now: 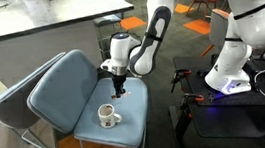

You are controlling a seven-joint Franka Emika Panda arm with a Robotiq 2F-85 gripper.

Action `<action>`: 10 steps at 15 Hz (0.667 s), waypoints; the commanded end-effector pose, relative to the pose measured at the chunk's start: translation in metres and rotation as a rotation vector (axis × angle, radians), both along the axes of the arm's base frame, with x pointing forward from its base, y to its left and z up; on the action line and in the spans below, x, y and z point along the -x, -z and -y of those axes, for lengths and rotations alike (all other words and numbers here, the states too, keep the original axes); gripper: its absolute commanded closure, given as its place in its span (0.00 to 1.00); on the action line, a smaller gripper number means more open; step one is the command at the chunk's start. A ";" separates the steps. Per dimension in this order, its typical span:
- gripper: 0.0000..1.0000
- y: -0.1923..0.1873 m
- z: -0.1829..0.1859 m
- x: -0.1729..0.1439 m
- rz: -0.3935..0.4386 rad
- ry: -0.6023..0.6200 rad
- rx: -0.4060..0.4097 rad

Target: Put the pen in the mug

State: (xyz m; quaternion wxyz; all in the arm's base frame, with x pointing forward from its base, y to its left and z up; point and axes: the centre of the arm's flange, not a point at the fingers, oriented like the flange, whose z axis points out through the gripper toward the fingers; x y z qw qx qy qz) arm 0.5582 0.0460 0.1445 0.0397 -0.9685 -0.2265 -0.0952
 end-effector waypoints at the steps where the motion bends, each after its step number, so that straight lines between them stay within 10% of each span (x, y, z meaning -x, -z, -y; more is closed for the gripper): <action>1: 0.97 -0.019 -0.001 0.005 0.119 -0.049 -0.070; 10: 0.97 -0.005 -0.013 -0.034 0.227 -0.209 -0.197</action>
